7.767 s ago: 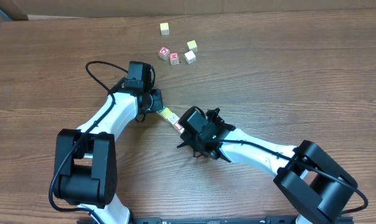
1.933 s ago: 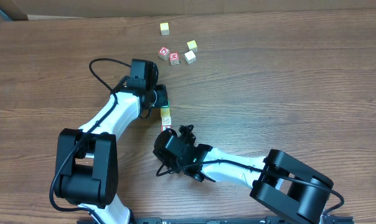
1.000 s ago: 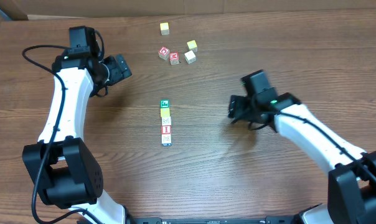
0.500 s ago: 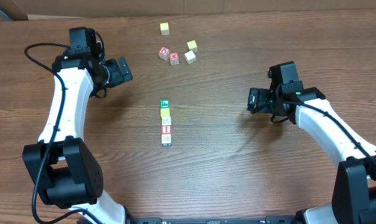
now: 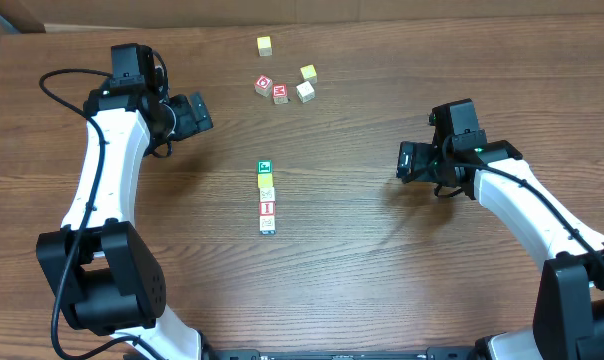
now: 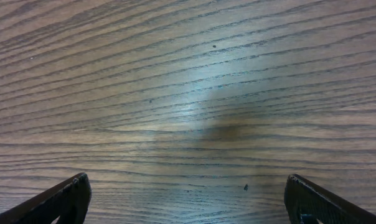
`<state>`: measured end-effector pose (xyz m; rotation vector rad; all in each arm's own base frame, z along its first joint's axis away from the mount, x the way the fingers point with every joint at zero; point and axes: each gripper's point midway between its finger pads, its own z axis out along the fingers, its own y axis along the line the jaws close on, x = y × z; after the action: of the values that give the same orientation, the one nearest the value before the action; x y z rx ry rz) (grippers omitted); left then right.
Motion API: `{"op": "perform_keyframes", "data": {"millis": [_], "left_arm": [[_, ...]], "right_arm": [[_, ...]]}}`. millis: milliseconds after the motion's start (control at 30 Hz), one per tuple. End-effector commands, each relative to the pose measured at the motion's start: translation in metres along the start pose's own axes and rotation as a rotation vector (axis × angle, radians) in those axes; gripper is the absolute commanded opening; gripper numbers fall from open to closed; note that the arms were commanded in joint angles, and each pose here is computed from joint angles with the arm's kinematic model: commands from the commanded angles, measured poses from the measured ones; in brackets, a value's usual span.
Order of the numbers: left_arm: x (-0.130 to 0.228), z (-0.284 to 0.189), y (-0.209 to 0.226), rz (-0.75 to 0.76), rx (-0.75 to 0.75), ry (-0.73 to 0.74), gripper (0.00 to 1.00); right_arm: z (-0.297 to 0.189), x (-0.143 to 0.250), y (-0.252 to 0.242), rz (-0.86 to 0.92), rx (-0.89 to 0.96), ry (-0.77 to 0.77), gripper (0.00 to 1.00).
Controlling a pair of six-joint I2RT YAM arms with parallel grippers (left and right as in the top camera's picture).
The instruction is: Flip 5 blocks
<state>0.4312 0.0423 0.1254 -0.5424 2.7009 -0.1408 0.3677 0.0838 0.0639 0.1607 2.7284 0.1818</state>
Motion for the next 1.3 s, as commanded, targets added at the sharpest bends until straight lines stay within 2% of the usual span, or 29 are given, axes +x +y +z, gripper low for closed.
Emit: {"op": "perform_keyframes", "data": {"millis": [0,1267], "left_arm": [[-0.0051,-0.0042,-0.0031,0.020,0.005,-0.015,1.00],[-0.0051,-0.0042,-0.0031,0.020,0.005,-0.015,1.00]], "right_arm": [[-0.0096,-0.0100,0.0032,-0.014,-0.011,-0.038,1.00],[-0.0121,-0.0111,0.0036,-0.014,-0.013,-0.045,1.00]]}}
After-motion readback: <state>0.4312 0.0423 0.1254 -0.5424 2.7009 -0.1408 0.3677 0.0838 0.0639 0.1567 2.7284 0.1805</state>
